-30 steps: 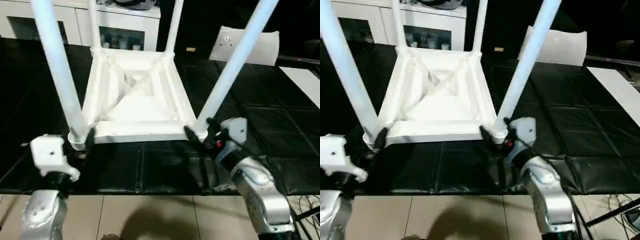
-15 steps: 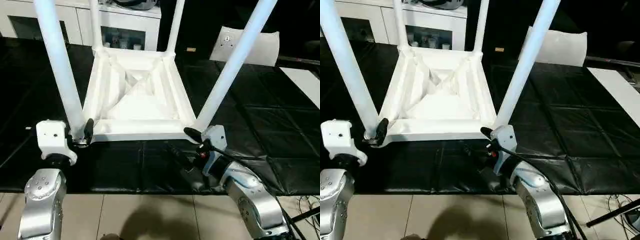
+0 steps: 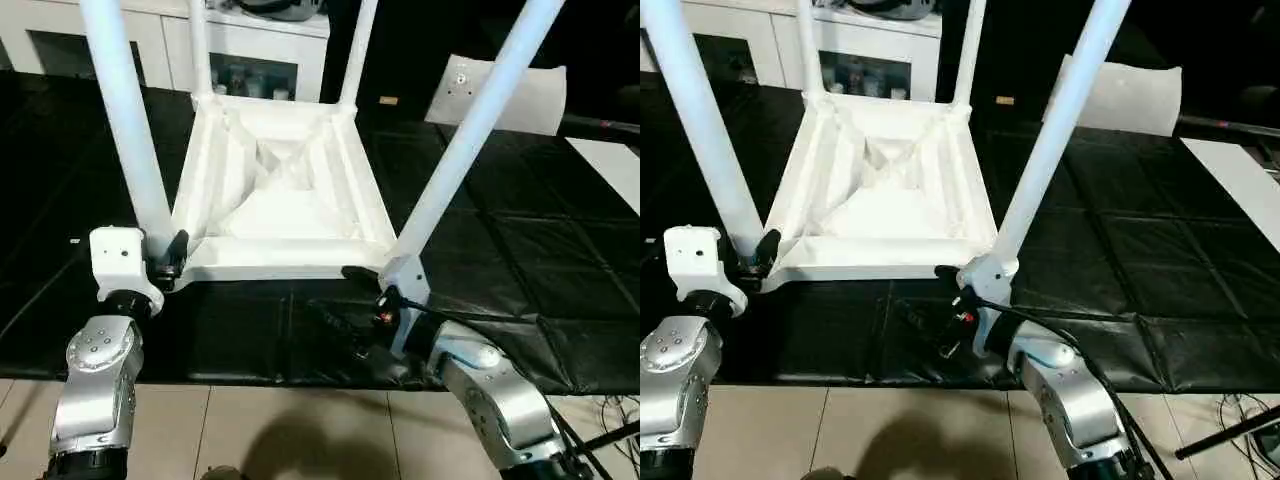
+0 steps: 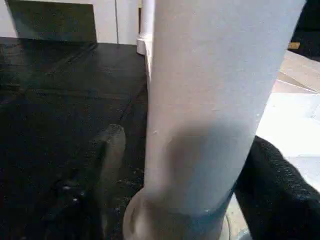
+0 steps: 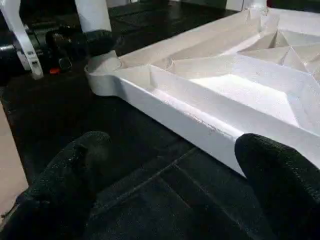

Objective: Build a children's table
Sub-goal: Flip table

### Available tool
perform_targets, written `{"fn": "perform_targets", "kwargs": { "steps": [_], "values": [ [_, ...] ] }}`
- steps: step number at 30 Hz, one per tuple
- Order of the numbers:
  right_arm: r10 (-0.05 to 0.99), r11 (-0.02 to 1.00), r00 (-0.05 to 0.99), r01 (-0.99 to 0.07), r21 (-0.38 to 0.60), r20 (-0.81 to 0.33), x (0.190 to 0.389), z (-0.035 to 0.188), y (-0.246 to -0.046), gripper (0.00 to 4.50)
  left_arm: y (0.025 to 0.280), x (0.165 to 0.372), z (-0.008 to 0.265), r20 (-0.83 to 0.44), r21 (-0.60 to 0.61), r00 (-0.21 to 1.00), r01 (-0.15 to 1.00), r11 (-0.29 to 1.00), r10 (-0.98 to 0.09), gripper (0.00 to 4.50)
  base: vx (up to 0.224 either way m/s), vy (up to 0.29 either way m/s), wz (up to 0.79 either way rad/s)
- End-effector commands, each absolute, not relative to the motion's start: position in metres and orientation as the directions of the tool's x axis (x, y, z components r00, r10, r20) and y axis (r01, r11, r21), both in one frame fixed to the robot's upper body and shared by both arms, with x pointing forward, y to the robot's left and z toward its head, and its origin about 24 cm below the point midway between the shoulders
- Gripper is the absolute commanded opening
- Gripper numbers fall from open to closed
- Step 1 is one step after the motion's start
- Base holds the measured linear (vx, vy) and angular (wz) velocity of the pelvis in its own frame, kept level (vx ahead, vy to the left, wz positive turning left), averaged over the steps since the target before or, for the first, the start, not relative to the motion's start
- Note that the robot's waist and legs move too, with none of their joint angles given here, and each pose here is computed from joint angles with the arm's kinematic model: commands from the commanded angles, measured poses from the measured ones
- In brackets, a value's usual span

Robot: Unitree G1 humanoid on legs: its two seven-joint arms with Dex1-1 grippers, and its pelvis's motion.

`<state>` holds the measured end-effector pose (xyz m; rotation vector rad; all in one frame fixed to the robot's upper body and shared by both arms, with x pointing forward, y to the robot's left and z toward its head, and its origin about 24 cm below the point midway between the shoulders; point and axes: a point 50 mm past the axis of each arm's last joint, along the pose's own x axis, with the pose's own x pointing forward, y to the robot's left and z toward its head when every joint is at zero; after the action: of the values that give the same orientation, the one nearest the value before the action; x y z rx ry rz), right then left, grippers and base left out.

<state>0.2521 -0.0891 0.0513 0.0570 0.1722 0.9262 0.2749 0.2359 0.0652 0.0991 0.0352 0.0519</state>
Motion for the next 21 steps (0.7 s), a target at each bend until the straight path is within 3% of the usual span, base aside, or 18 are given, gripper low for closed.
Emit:
{"fn": "perform_targets", "kwargs": {
  "steps": [1,13,21],
  "values": [
    [0.797,0.603,0.592,-0.791,0.101,-0.121,0.256,0.054,-0.090,4.50,0.234,0.278,0.065,-0.034,0.102,0.999,-0.030,0.994,0.034,3.05,0.000,0.000,0.00],
    [0.798,0.602,0.592,-0.789,0.120,-0.113,0.255,0.052,-0.086,4.50,0.225,0.277,0.061,-0.069,0.005,0.998,0.011,1.000,-0.011,2.19,0.000,0.000,0.00],
    [0.766,0.641,0.634,-0.743,0.194,-0.101,0.256,0.052,-0.088,4.50,0.198,0.271,0.055,-0.172,-0.339,0.983,-0.005,0.941,-0.057,2.11,0.000,0.000,0.00]
  ]
}}
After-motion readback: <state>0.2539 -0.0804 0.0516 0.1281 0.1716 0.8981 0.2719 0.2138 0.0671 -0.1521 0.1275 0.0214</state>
